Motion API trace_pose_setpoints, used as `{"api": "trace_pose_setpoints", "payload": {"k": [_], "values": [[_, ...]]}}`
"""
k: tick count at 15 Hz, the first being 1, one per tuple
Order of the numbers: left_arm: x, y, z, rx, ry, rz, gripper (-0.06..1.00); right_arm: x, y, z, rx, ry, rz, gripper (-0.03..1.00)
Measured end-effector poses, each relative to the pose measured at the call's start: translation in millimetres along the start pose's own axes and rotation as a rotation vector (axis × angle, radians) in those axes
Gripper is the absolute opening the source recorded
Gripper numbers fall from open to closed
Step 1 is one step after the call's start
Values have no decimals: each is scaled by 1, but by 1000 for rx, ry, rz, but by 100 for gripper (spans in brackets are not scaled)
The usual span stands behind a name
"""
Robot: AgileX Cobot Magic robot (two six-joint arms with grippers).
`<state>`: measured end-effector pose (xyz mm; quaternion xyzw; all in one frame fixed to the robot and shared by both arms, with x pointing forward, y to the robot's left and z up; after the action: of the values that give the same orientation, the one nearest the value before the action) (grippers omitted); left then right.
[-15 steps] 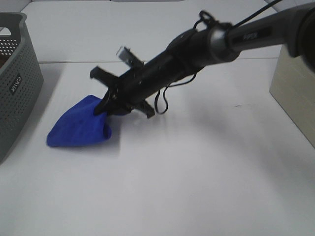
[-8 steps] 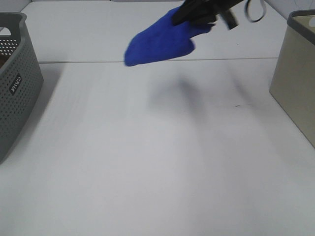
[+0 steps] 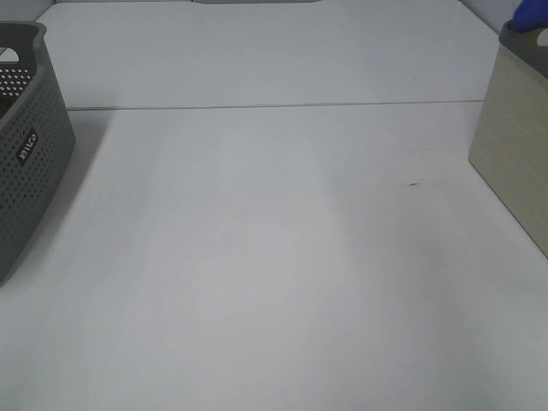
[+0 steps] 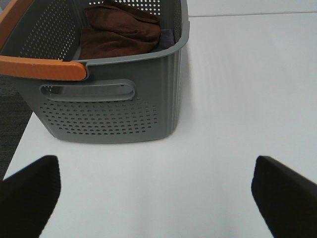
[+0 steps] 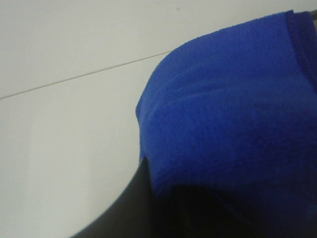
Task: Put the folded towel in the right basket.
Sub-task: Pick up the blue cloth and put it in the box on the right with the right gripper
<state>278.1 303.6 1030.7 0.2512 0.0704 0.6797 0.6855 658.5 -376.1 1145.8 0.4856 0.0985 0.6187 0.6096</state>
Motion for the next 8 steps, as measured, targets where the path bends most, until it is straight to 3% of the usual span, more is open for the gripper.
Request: {"api": "trace_pose_setpoints", "payload": {"k": [3,5,6,8], "values": [[0,0,0,0,0,0,97,-53,6,9,-16,-52,-183,5],[0,0,0,0,0,0,97,-74,-1,8,-5,-90,-296,7],[0,0,0,0,0,0,97,-78,-4,7,-2,-135,-312,36],[0,0,0,0,0,0,97,-78,-4,7,-3,-137,-314,82]]}}
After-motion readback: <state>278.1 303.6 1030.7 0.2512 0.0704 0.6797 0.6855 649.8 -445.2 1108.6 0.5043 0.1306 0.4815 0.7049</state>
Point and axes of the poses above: a point on each arm's last joint axis where the gripper is mounted, y pointing back along that axis away from the gripper, x along the wrist's bending axis when the last joint is at zero, z = x × y, the point moved 5 cm from there along -y, pointing out along that axis toward the gripper, and after that the axes turned 14 degrees about -y, right-handed, at the moved point
